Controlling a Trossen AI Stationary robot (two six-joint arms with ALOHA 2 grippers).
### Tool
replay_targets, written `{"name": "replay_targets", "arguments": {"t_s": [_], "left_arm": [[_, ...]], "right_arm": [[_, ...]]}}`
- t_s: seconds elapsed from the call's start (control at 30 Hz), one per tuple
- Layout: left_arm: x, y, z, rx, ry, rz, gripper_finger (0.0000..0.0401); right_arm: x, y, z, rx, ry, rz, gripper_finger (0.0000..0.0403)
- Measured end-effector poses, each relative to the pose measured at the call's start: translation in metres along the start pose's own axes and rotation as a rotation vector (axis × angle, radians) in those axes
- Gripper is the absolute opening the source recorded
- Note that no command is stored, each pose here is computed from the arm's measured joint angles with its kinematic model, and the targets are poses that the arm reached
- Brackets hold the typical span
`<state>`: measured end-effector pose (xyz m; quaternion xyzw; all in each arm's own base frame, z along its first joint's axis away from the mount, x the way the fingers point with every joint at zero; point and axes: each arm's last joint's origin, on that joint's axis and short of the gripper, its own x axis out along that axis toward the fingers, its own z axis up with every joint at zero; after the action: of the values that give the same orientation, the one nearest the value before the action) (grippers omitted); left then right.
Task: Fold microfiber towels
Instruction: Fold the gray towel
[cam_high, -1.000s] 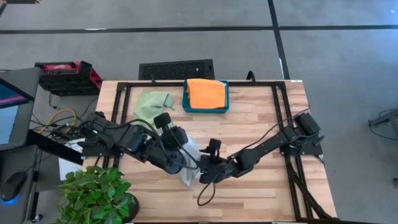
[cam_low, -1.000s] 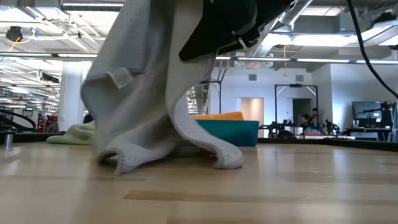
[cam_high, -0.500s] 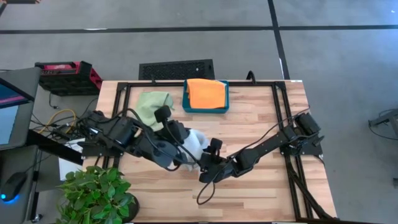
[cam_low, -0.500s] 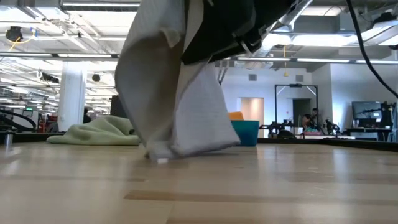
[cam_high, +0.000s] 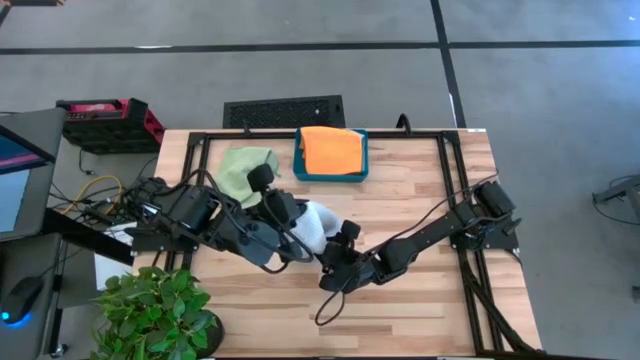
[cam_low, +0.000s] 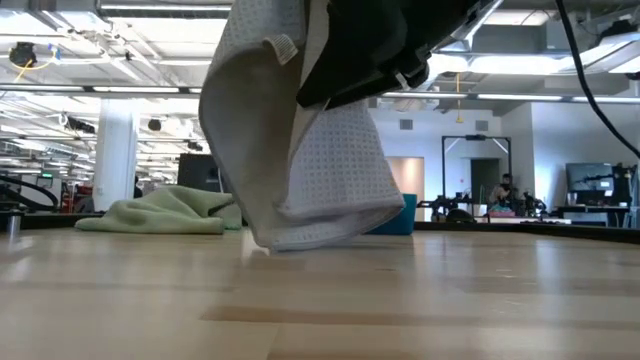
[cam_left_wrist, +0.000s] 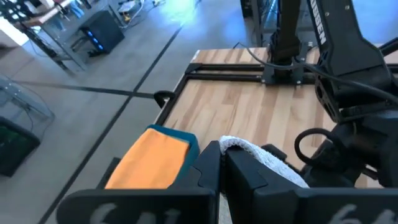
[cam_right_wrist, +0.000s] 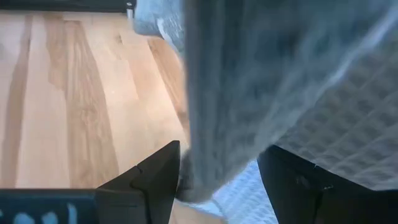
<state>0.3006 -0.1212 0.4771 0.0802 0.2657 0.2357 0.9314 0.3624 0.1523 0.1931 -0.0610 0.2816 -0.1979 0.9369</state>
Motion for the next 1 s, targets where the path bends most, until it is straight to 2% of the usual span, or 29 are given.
{"name": "replay_targets", "arguments": {"t_s": [0.1, 0.2, 0.3, 0.4, 0.43, 0.57, 0.73, 1.0], "left_arm": [[0.000, 0.000, 0.001, 0.008, -0.013, 0.005, 0.0000], [0.000, 0.000, 0.001, 0.010, -0.014, 0.007, 0.0000], [0.000, 0.000, 0.001, 0.012, -0.012, 0.008, 0.0000], [0.000, 0.000, 0.000, 0.017, -0.001, 0.011, 0.0000], [0.000, 0.001, -0.001, 0.018, 0.004, 0.012, 0.0000], [0.000, 0.003, -0.008, 0.009, 0.058, 0.033, 0.0000], [-0.001, 0.007, -0.021, -0.050, 0.163, 0.057, 0.0000], [0.016, -0.004, -0.031, -0.082, 0.279, -0.018, 0.0000]], "right_arm": [[0.000, 0.000, 0.000, 0.023, 0.004, 0.009, 0.0234], [0.000, 0.000, -0.001, 0.025, 0.008, 0.007, 0.0204], [-0.001, 0.001, -0.001, 0.005, 0.009, 0.012, 0.0138], [-0.006, 0.005, -0.006, -0.083, 0.034, 0.020, 0.0043], [-0.009, 0.006, -0.008, -0.117, 0.047, 0.021, 0.0024], [-0.028, 0.000, -0.008, -0.138, 0.094, 0.024, 0.0019], [-0.065, -0.019, -0.001, -0.138, 0.149, 0.021, 0.0007], [-0.131, -0.080, 0.029, -0.050, 0.142, 0.112, 0.0005]]}}
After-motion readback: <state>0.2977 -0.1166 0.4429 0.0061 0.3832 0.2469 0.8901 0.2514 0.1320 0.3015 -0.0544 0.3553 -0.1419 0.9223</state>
